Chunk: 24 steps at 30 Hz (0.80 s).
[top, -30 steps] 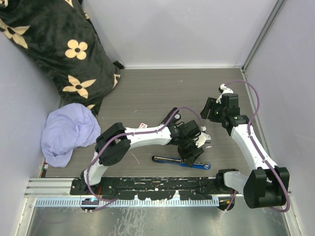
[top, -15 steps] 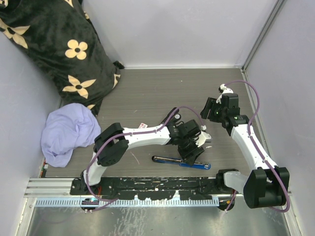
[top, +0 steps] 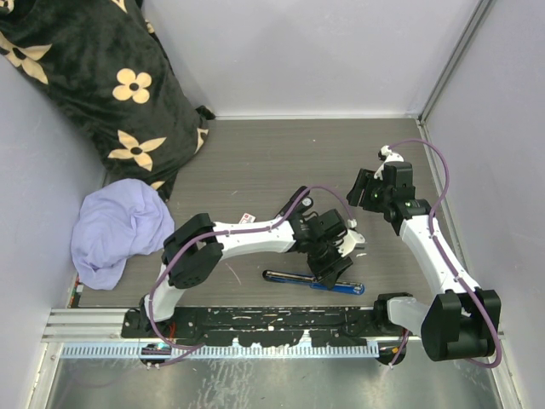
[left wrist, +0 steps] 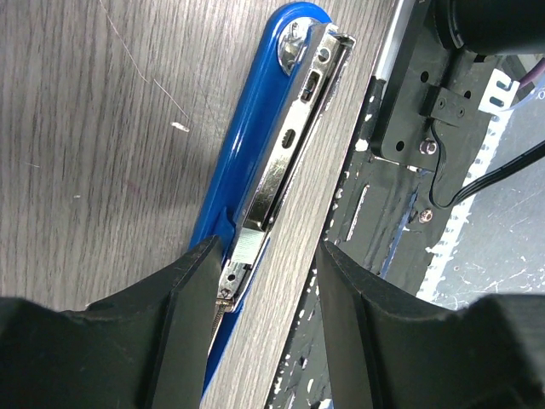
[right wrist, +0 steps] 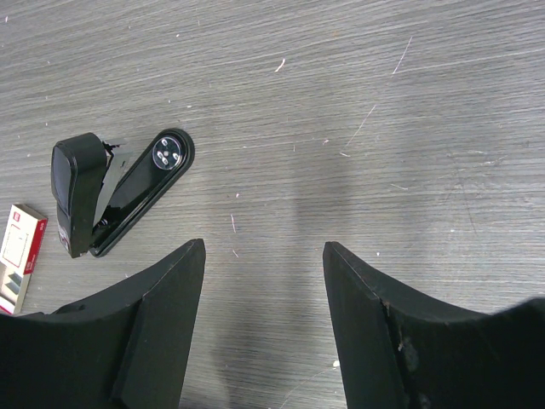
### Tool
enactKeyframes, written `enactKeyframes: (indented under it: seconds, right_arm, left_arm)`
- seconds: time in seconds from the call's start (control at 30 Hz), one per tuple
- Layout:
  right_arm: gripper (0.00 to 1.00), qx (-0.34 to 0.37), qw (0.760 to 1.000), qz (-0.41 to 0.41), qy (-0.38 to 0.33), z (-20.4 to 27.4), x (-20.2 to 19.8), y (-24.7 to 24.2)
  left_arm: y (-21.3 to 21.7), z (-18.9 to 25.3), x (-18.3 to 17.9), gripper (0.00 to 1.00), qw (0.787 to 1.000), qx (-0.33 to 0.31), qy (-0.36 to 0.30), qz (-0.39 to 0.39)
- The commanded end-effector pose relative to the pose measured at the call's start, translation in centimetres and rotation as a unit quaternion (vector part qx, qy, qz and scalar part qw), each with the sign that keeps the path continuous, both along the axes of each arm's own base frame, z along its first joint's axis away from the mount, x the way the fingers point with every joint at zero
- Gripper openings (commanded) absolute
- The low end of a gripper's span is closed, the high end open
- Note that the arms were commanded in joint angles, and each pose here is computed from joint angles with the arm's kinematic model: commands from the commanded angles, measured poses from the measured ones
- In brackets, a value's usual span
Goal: Load the staples into the stapler
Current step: Adjust the stapler at the center of the board.
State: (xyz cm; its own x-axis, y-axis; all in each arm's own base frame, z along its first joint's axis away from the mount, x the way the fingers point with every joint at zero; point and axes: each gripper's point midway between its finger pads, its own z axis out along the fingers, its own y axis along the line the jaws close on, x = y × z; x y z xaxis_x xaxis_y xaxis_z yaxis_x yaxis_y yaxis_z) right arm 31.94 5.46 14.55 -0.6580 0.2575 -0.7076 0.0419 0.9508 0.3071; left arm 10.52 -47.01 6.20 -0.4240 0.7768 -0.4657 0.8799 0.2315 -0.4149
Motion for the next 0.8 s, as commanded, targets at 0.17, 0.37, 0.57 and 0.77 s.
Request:
enactKeyframes:
  seconds: [0.17,0.37,0.57,0.77]
  right_arm:
    - [0.64,0.000,1.000,0.000,-0.025,1.0,0.8,-0.1]
    - [0.64,0.000,1.000,-0.001,-0.025,1.0,0.8,-0.1]
    - [0.64,0.000,1.000,-0.001,-0.025,1.0,0.8,-0.1]
    - [0.64,0.000,1.000,0.000,-0.024,0.9,0.8,-0.1]
  left_arm:
    - [-0.5,2.4,-1.0,0.49,0.999,-0.033,-0.019,-0.018]
    - [-0.7,3.1,-1.0,0.50,0.999,-0.042,-0.025,-0.016]
    - [-0.9,3.7,-1.2,0.50,0.998,-0.052,-0.023,-0.017]
    - [-0.9,3.8,-1.7,0.50,0.998,-0.052,-0.015,-0.019]
